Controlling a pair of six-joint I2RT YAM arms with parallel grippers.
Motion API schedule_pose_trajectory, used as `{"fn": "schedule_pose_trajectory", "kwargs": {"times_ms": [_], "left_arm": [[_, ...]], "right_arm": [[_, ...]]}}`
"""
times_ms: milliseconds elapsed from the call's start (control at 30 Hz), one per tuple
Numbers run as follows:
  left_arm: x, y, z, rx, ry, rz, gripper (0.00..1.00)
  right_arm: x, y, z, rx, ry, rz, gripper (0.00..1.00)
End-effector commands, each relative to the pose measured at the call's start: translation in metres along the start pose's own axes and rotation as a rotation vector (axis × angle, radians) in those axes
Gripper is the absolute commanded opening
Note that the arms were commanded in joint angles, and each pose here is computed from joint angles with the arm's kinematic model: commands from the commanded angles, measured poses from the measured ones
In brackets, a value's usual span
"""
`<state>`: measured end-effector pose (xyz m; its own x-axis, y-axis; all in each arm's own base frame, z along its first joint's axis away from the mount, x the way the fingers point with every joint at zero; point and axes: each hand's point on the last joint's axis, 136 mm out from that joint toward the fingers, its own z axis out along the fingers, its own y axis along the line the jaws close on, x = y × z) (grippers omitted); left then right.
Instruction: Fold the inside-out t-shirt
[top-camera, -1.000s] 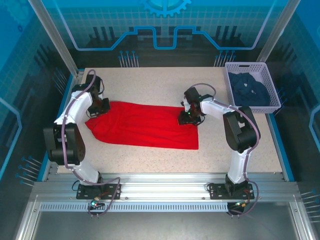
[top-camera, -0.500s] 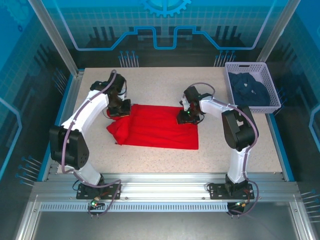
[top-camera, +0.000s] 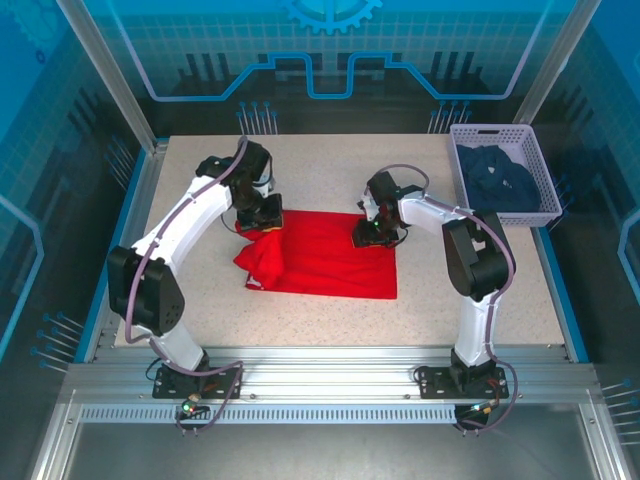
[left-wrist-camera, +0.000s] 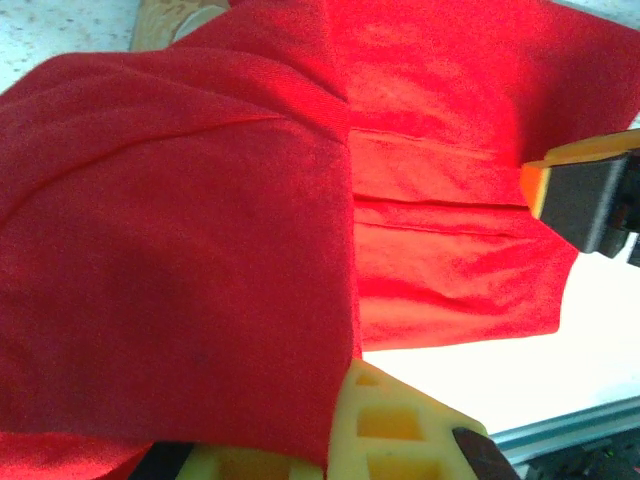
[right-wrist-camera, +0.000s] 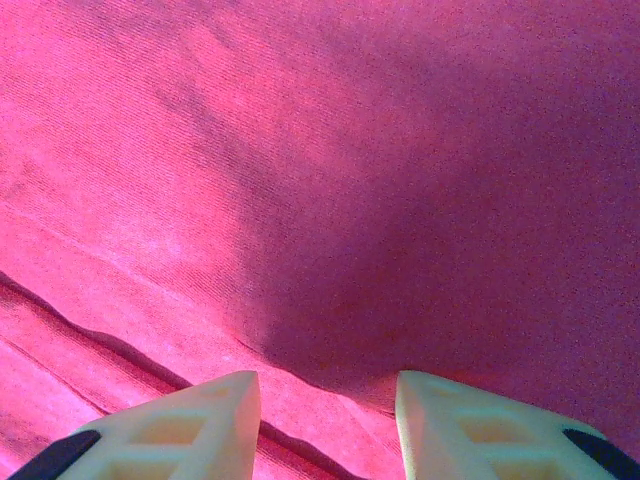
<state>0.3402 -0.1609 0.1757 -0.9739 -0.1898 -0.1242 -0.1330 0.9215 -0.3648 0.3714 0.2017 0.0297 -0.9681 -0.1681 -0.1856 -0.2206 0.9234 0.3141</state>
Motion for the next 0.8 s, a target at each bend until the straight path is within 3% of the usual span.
{"fn": "schedule_pose_trajectory", "kwargs": {"times_ms": [0, 533, 767], "left_arm": [[0.004, -0.022, -0.002, 0.064, 0.031, -0.011, 0.00], [-0.002, -0.048, 0.016, 0.071, 0.057, 0.005, 0.00], [0.000, -0.050, 0.028, 0.065, 0.074, 0.011, 0.00]], "right_arm": [[-0.003, 0.006, -0.010, -0.027, -0.001, -0.013, 0.41], [-0.001, -0.013, -0.062, -0.007, -0.095, 0.026, 0.42], [0.021, -0.046, -0.051, 0.097, -0.048, 0.080, 0.42]]}}
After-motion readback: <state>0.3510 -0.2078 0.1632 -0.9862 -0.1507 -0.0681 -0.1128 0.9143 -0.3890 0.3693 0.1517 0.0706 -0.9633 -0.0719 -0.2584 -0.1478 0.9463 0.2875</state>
